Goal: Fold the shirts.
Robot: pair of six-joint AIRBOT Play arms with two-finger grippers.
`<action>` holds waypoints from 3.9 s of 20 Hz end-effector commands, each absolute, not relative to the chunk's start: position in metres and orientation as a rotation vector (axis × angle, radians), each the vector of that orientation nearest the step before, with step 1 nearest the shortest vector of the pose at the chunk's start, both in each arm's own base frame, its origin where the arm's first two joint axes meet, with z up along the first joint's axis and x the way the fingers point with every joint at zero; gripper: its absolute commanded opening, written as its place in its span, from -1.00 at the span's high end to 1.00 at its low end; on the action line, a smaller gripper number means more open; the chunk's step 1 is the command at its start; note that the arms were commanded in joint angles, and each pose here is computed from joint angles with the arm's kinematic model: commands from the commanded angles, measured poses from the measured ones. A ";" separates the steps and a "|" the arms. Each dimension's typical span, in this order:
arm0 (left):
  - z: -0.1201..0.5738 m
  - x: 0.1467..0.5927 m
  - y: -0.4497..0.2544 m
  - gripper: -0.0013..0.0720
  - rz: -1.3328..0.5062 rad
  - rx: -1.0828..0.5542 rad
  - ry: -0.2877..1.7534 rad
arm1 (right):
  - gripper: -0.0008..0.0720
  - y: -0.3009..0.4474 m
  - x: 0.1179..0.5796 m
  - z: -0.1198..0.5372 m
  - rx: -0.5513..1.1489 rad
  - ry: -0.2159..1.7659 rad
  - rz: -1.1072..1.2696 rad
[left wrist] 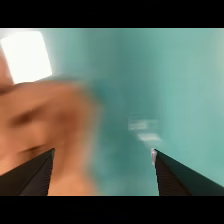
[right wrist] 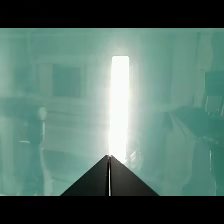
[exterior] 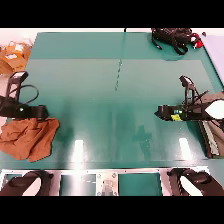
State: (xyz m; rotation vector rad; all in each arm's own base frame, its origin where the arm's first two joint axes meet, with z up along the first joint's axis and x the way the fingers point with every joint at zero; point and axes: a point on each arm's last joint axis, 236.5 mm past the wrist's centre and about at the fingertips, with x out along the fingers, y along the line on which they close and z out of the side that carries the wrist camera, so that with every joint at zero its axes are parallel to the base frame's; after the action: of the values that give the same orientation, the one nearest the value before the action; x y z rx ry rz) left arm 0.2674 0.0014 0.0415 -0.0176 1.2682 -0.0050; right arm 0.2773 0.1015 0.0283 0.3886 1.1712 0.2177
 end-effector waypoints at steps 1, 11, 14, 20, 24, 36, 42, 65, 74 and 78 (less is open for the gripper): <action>0.027 0.248 0.090 -1.00 0.365 0.179 1.307 | 0.92 0.102 0.277 0.027 0.388 1.172 0.217; -0.067 0.232 0.073 0.91 0.265 0.179 1.329 | 0.92 0.101 0.280 0.027 0.390 1.163 0.215; -0.016 0.265 0.054 0.92 0.211 0.094 1.250 | 0.93 0.099 0.282 0.031 0.395 1.153 0.208; 0.190 0.317 -0.123 0.92 -0.385 0.014 0.830 | 0.93 0.079 0.305 0.064 0.425 1.058 0.165; 0.255 0.294 -0.238 0.92 -0.715 -0.047 0.604 | 0.93 0.076 0.310 0.074 0.429 1.033 0.161; 0.111 0.299 -0.302 -1.00 -0.789 -0.129 1.102 | -0.34 0.068 0.297 0.047 0.456 1.162 0.124; 0.070 0.337 -0.197 -1.00 -0.532 -0.167 1.216 | -0.34 0.071 0.228 -0.055 0.529 1.464 0.057; -0.032 0.370 -0.207 -0.99 -0.531 -0.388 1.284 | 0.93 -0.044 0.308 0.087 0.744 0.884 -0.051; -0.087 0.263 -0.387 -0.89 -0.916 -0.453 1.470 | 0.93 -0.034 0.299 0.005 0.839 1.041 -0.077; -0.087 0.253 -0.385 0.91 -0.967 -0.387 1.473 | 0.93 -0.036 0.307 0.009 0.858 1.006 -0.079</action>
State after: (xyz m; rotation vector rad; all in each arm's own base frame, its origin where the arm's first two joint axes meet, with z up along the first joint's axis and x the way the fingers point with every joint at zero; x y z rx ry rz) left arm 0.2654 -0.3769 -0.0844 -0.4128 1.4642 -0.9179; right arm 0.3021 -0.0351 0.0087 0.8383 1.0249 -0.0777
